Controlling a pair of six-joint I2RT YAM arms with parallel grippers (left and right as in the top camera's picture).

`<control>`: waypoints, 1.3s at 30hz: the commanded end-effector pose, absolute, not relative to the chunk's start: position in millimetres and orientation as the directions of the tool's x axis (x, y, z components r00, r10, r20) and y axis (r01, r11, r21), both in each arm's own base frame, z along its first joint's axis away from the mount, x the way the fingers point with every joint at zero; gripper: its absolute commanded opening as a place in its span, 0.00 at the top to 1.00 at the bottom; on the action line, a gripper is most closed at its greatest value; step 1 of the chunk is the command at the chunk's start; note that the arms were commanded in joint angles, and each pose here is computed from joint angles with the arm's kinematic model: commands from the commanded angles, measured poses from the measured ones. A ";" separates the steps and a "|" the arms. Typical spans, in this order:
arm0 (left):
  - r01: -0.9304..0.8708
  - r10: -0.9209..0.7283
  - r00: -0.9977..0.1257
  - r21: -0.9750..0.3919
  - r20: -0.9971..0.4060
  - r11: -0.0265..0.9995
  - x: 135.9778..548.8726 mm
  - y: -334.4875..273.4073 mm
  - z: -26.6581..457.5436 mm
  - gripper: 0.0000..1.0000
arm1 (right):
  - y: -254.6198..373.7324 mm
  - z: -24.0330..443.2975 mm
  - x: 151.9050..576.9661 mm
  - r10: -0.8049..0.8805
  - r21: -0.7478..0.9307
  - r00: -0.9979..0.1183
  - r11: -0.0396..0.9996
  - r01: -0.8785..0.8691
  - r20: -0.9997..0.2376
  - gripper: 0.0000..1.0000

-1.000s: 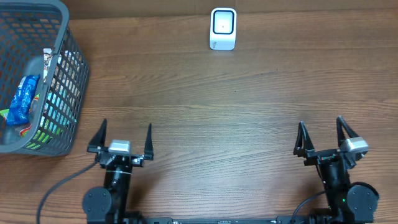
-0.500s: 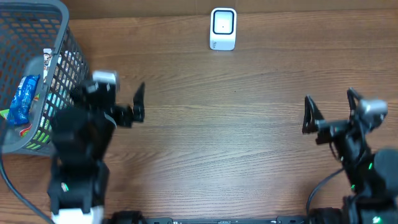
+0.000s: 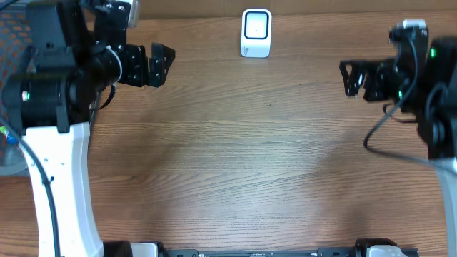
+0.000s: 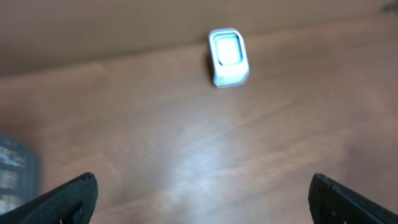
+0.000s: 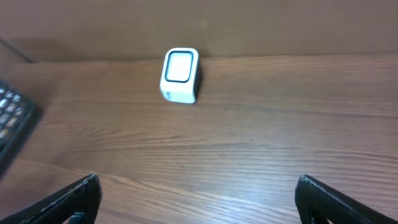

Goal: Scan the item barcode
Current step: 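Raise the left gripper and reach into the grey basket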

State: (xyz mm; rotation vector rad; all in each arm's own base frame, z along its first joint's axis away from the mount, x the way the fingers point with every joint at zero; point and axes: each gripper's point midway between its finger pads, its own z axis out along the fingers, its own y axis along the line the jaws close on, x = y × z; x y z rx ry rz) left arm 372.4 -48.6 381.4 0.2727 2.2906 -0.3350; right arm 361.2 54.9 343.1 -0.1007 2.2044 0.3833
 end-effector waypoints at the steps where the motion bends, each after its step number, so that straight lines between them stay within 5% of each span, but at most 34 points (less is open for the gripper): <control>1: 0.363 0.100 -0.704 -0.235 -0.703 0.902 375.4 -63.5 368.7 0.00 | 71.8 359.1 367.4 0.056 0.285 -0.603 0.913 -0.291 -0.796 0.00; 9: 0.292 0.074 -0.723 -0.207 -0.687 0.934 395.8 -45.2 358.5 0.00 | 88.6 354.9 364.2 0.054 0.354 -0.633 0.864 -0.358 -0.772 0.00; 14: -0.092 -0.165 -0.655 -0.139 -0.737 0.986 397.0 39.6 396.9 0.00 | 88.3 350.5 360.9 0.053 0.362 -0.652 0.865 -0.349 -0.756 0.00; 17: -0.363 -0.323 -0.534 -0.133 -0.782 0.922 382.0 110.8 422.1 0.01 | 88.4 349.8 360.6 0.054 0.363 -0.654 0.865 -0.348 -0.755 0.00; 22: -0.571 -0.460 -0.418 -0.168 -0.783 0.804 353.8 190.7 425.0 0.00 | 88.4 348.6 359.6 0.054 0.365 -0.660 0.865 -0.345 -0.750 0.00; 31: -0.729 -0.643 -0.449 -0.162 -0.621 0.665 335.7 272.5 348.5 0.00 | 88.4 344.1 356.6 0.054 0.374 -0.677 0.864 -0.336 -0.734 0.00; 39: -0.717 -0.706 -0.575 -0.161 -0.413 0.678 360.6 281.3 260.6 0.02 | 88.3 343.0 355.7 0.053 0.375 -0.682 0.865 -0.334 -0.729 0.00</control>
